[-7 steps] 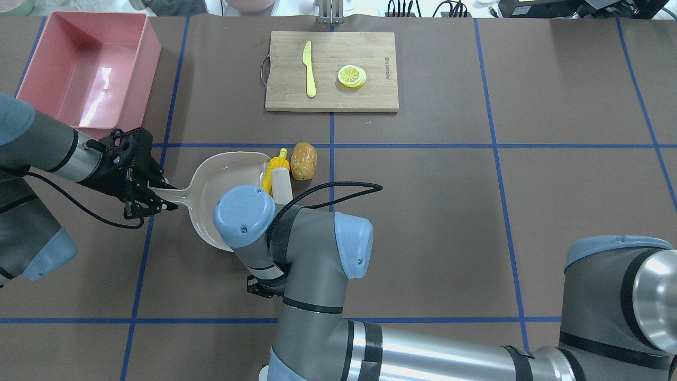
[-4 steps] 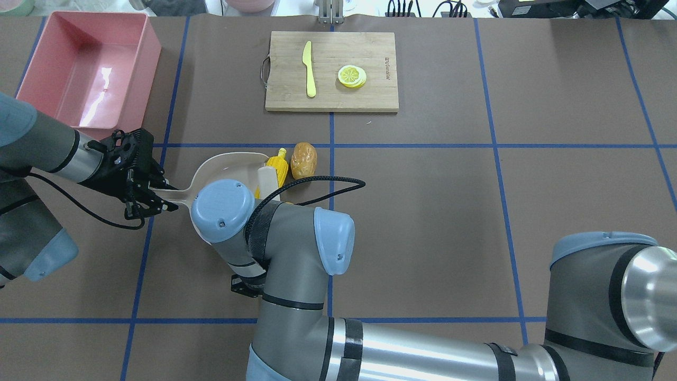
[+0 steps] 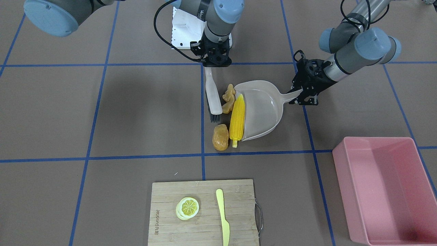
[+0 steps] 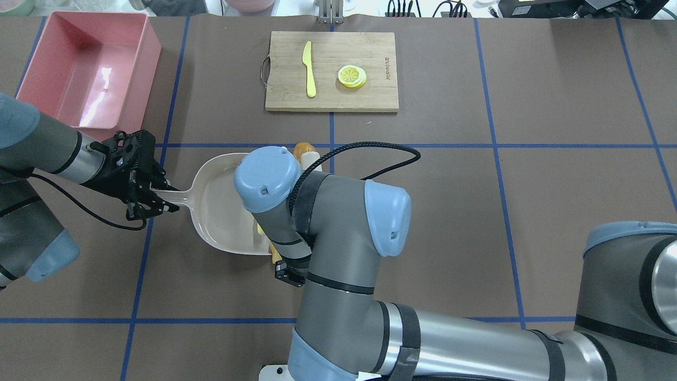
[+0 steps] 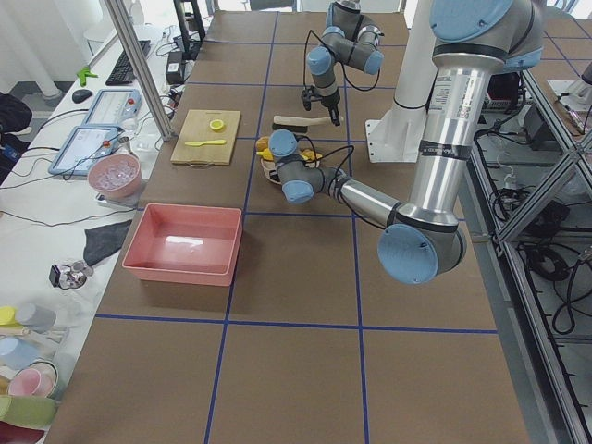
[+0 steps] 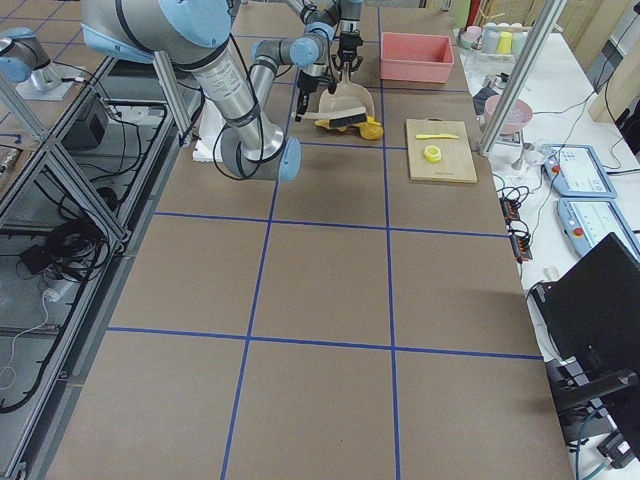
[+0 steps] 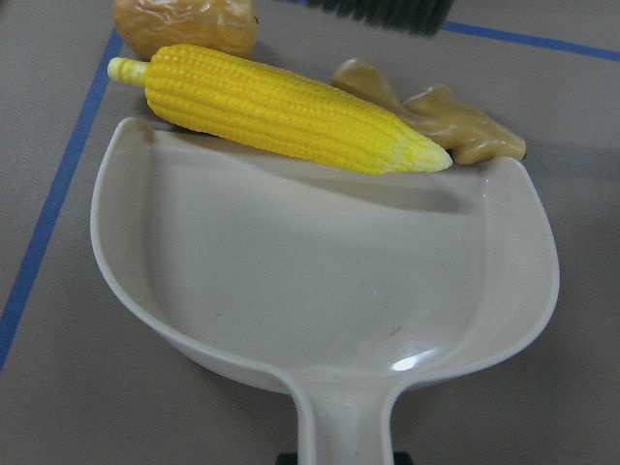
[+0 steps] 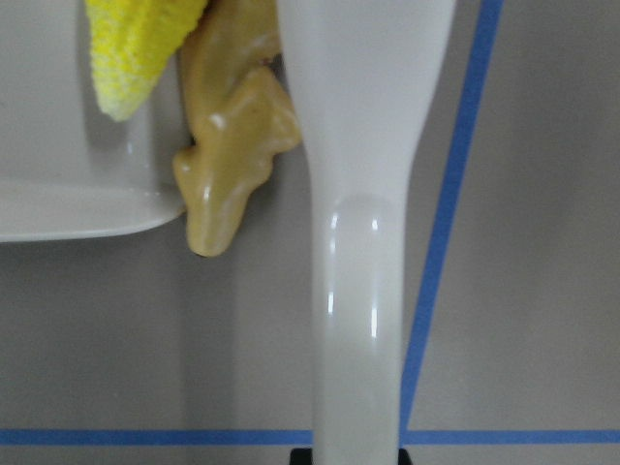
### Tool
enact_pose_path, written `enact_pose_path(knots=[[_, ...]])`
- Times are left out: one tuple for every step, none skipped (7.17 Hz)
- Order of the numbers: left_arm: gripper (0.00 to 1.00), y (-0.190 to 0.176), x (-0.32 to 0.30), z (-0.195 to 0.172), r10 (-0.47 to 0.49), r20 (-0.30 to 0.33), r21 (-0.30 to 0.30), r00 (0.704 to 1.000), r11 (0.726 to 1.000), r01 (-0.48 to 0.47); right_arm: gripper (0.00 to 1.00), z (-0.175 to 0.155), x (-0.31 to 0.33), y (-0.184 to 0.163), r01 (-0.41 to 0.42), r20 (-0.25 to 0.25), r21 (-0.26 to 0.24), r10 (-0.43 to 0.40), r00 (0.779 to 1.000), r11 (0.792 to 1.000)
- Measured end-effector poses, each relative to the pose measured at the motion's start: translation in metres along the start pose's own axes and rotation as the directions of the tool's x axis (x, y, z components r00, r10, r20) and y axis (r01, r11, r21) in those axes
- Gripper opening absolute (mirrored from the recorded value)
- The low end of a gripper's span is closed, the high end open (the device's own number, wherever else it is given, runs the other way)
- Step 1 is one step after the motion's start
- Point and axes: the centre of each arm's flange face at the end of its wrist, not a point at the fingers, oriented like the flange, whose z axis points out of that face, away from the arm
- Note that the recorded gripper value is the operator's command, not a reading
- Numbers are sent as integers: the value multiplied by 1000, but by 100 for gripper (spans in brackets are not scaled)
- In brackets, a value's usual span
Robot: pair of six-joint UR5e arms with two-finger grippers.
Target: Sweep and dump trash into bin
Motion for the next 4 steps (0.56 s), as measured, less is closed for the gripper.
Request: enact_pose_path(knots=[[0, 0, 0, 1, 0, 0, -1, 1000, 1000, 0, 0, 7, 15, 2, -10, -8, -19, 10, 1000, 1000], [0, 0, 0, 1, 0, -1, -1, 1000, 1000, 0, 0, 12, 25, -2, -26, -9, -43, 26, 1000, 999], [0, 0, 0, 1, -1, -1, -1, 1000, 1000, 1, 0, 15, 34, -11, -46, -2, -64, 46, 999, 997], [0, 0, 0, 1, -1, -1, -2, 1000, 1000, 1, 0, 13, 44, -21, -67, 12, -87, 68, 998, 994]])
